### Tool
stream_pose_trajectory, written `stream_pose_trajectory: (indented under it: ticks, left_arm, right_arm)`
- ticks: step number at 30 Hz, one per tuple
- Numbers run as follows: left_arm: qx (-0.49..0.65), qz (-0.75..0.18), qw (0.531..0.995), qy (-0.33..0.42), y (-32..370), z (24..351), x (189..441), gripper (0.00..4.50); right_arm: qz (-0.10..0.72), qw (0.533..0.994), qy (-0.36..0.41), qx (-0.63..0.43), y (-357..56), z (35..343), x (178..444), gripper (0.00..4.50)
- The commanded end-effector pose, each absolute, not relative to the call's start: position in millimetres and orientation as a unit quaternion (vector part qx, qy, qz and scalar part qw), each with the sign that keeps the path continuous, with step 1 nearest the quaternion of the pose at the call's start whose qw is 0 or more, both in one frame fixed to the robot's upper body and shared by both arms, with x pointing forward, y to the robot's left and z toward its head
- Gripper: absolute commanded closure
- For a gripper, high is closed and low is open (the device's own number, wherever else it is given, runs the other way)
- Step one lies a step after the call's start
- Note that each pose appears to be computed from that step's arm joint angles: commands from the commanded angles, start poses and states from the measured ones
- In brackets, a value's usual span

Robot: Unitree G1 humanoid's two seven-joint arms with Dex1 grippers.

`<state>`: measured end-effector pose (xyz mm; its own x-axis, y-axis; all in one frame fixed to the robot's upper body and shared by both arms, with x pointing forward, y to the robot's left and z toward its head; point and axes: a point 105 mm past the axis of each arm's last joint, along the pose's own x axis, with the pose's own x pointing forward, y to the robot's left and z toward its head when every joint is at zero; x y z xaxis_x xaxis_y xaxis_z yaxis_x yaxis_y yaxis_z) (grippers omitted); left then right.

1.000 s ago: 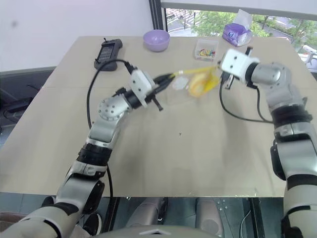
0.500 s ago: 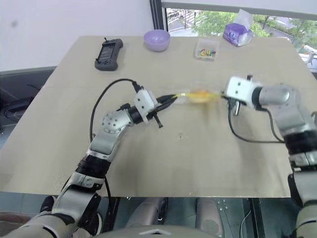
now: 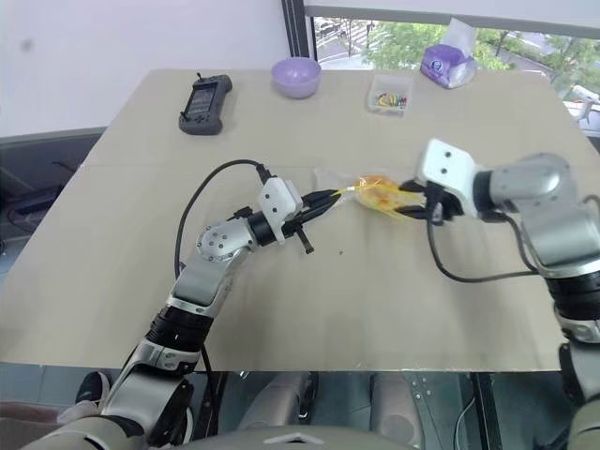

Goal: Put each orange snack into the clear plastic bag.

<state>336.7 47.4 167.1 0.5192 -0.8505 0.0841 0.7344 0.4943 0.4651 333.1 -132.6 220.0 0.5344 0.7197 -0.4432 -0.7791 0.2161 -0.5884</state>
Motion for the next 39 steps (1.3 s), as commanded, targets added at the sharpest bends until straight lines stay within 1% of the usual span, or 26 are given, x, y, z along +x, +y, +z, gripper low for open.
stream_pose_trajectory:
  ticks: [1,11,24,25,27,28,29,39]
  left_arm:
    - [0.196,-0.475,0.837,-0.190,44,185,330,4.50]
    - [0.195,-0.477,0.835,-0.194,43,188,328,4.50]
    - [0.194,-0.476,0.835,-0.194,43,188,328,4.50]
    - [0.194,-0.476,0.836,-0.194,44,188,328,4.50]
    - [0.193,-0.475,0.836,-0.193,44,187,328,4.50]
    - [0.193,-0.475,0.837,-0.192,44,187,328,4.50]
    - [0.193,-0.475,0.837,-0.192,44,187,328,4.50]
    - [0.193,-0.475,0.837,-0.190,44,186,329,4.50]
  right_arm:
    - [0.482,0.783,0.000,-0.393,-114,228,336,2.63]
    - [0.505,0.766,-0.029,-0.396,-85,222,340,2.63]
    - [0.506,0.756,-0.031,-0.413,-80,215,345,2.63]
    - [0.505,0.757,-0.034,-0.413,-80,217,345,2.86]
    - [0.504,0.757,-0.036,-0.413,-80,218,345,3.45]
    - [0.504,0.756,-0.037,-0.415,-80,219,345,3.82]
    - [0.504,0.755,-0.038,-0.417,-80,219,345,4.47]
    - [0.510,0.752,-0.047,-0.416,-77,222,342,4.47]
